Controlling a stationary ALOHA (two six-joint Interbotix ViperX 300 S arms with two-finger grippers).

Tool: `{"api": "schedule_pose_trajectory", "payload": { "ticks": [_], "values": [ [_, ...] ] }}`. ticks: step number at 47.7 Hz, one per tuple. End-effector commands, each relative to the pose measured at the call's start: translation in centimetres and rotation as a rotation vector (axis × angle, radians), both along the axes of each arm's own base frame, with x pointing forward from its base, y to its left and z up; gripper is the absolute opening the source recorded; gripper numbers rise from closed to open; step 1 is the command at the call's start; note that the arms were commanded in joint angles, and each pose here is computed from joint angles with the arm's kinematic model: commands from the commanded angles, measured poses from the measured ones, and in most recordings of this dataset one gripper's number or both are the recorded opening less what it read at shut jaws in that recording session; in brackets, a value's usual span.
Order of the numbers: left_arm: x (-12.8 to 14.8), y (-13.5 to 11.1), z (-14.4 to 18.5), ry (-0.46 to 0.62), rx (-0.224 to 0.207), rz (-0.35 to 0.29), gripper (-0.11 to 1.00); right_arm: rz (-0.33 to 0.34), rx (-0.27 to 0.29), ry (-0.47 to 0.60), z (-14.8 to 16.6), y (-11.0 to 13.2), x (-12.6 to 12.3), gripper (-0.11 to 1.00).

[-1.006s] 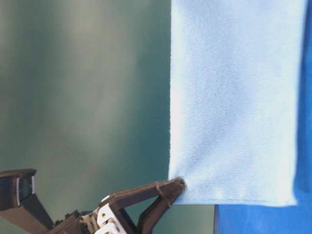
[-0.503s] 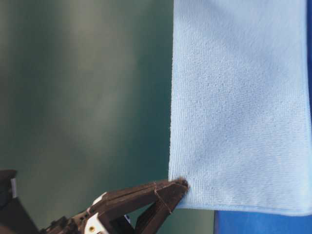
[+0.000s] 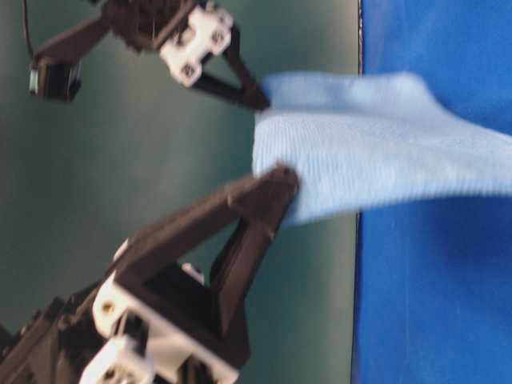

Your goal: Fold the light blue towel.

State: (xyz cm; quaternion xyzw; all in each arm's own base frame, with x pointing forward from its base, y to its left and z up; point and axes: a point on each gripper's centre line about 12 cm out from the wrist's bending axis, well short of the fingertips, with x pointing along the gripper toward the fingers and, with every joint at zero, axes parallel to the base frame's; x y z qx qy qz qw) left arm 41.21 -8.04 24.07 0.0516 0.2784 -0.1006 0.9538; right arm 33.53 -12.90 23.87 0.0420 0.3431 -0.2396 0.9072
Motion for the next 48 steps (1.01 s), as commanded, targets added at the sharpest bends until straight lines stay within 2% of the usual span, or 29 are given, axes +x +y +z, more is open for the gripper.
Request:
{"api": "schedule_pose_trajectory", "payload": {
  "ticks": [1, 10, 25, 37, 48],
  "values": [
    [0.6, -1.7, 1.2, -0.055, -0.005, -0.040, 0.02, -0.013, -0.032, -0.048, 1.6, -1.7, 1.2, 0.01],
    [1.2, -1.9, 0.5, -0.077, 0.000, -0.046, 0.02, 0.004, -0.051, -0.061, 2.1, -2.3, 2.8, 0.02],
    [2.2, -2.1, 0.8, -0.134, 0.011, -0.057, 0.02, -0.001, -0.050, -0.054, 2.0, -2.1, 2.1, 0.02],
    [6.3, -2.8, 1.4, -0.227, 0.083, -0.092, 0.02, -0.028, -0.040, -0.044, 1.5, -1.6, -1.5, 0.01],
    [10.9, -2.9, 1.4, -0.272, 0.119, -0.093, 0.02, -0.056, -0.038, -0.035, 1.4, -0.2, -6.0, 0.02]
  ]
}}
